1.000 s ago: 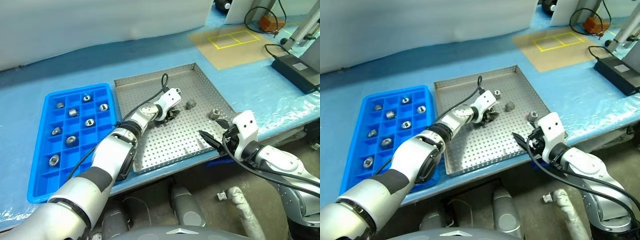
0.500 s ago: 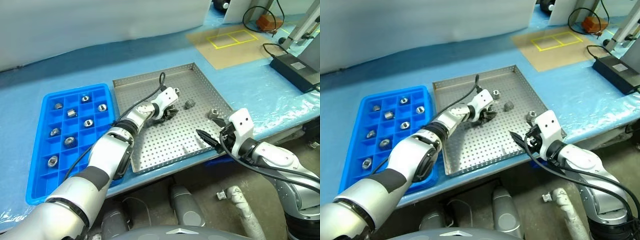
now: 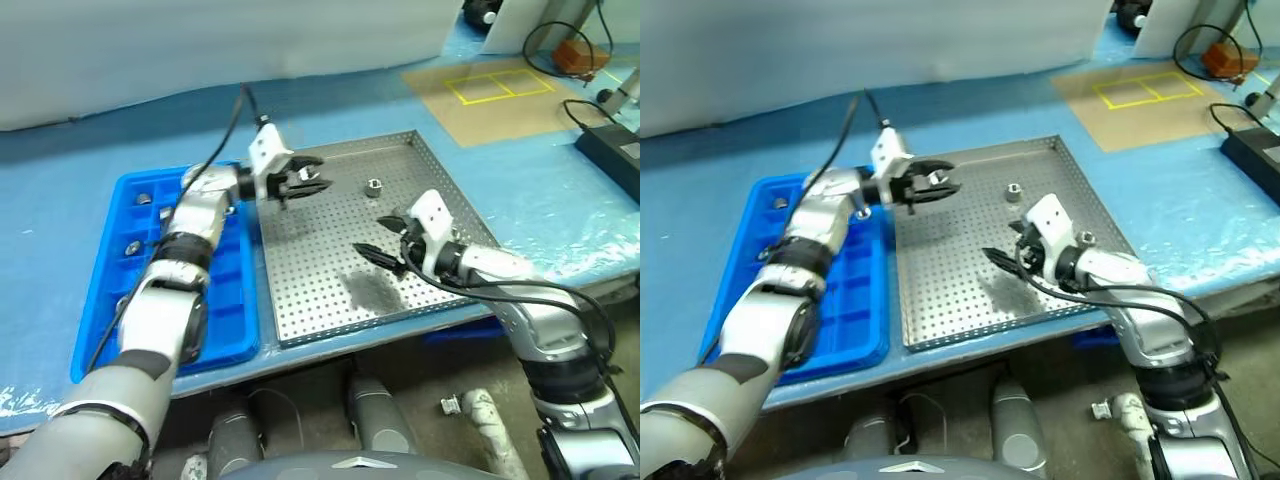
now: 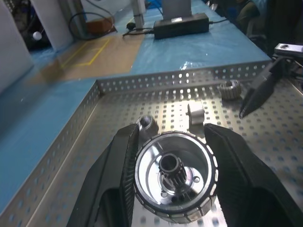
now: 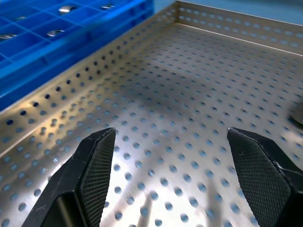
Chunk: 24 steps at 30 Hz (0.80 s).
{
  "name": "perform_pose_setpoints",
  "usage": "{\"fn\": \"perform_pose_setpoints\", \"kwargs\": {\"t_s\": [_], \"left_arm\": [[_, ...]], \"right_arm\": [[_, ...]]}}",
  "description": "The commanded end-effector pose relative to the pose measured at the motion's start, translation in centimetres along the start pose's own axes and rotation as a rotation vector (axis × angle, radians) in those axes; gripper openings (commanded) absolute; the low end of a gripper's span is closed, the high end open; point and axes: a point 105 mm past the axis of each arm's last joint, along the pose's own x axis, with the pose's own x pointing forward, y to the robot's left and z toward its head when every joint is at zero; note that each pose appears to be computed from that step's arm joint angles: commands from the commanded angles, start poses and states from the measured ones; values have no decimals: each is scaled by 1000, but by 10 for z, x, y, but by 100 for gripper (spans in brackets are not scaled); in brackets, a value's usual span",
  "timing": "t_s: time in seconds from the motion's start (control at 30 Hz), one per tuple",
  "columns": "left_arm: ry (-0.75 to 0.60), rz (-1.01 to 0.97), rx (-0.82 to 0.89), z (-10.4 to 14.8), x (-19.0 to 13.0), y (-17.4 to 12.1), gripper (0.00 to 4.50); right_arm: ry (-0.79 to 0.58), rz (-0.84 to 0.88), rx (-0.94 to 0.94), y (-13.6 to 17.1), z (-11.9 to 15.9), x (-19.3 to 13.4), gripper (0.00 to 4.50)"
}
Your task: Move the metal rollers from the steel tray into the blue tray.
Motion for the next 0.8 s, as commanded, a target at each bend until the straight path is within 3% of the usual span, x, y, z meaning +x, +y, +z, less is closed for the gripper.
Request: {"fn": "perform_pose_setpoints", "kwargs": {"t_s": [0.03, 0.2, 0.3, 0.6, 0.8], "left_arm": [[12, 53, 18, 15, -46, -2, 185], [84, 175, -33, 23, -111, -25, 185], [126, 220, -66, 27, -131, -40, 185], [273, 189, -204, -4, -149, -97, 185], [303, 228, -255, -25, -153, -104, 185]], "right_arm": [[-52, 114, -55, 8, 15, 21, 387], [-64, 243, -89, 16, 23, 45, 387], [-66, 295, -100, 20, 24, 54, 387], [-71, 384, -113, 30, 26, 66, 387], [-100, 498, -86, 43, 36, 56, 387]]}}
